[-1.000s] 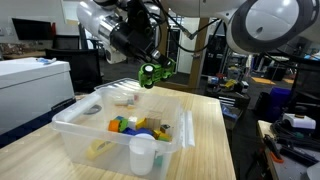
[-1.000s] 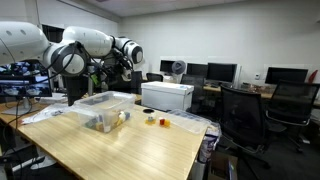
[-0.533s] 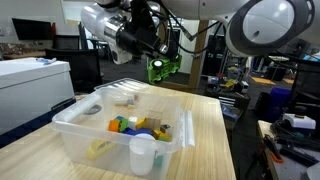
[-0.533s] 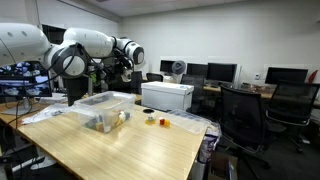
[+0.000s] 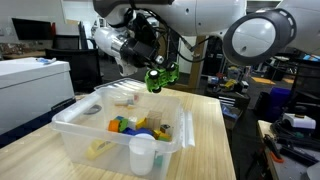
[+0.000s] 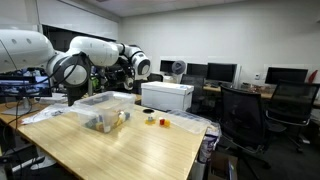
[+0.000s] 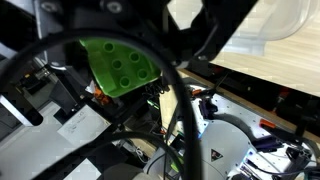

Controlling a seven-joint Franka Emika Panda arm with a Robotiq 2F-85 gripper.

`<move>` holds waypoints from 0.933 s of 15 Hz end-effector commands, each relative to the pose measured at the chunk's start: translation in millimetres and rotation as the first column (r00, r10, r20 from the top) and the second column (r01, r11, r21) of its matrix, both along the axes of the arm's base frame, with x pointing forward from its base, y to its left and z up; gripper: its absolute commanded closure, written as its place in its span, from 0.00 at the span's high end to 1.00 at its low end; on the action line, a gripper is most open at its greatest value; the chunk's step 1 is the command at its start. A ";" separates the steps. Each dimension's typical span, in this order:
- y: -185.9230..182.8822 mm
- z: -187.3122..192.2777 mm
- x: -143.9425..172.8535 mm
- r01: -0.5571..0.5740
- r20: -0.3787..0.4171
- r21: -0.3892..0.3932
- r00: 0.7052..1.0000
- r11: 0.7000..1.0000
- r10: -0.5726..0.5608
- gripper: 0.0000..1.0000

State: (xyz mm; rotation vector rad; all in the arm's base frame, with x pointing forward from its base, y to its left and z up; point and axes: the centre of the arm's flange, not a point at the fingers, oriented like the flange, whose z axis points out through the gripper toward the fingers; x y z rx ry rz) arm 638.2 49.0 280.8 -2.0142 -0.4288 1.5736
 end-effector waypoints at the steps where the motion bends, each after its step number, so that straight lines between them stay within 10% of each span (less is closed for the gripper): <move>1: -13.0 -5.8 -31.5 0.027 -0.053 -0.068 0.998 0.997 -0.030 0.45; 4: -19.7 -4.5 -33.3 0.031 -0.099 -0.093 0.994 0.995 -0.040 0.45; 9: 0.1 59.7 -34.4 0.011 -0.172 0.084 0.985 0.996 0.004 0.45; 14: -7.2 51.6 -27.7 -0.002 -0.144 -0.031 0.990 1.000 -0.002 0.45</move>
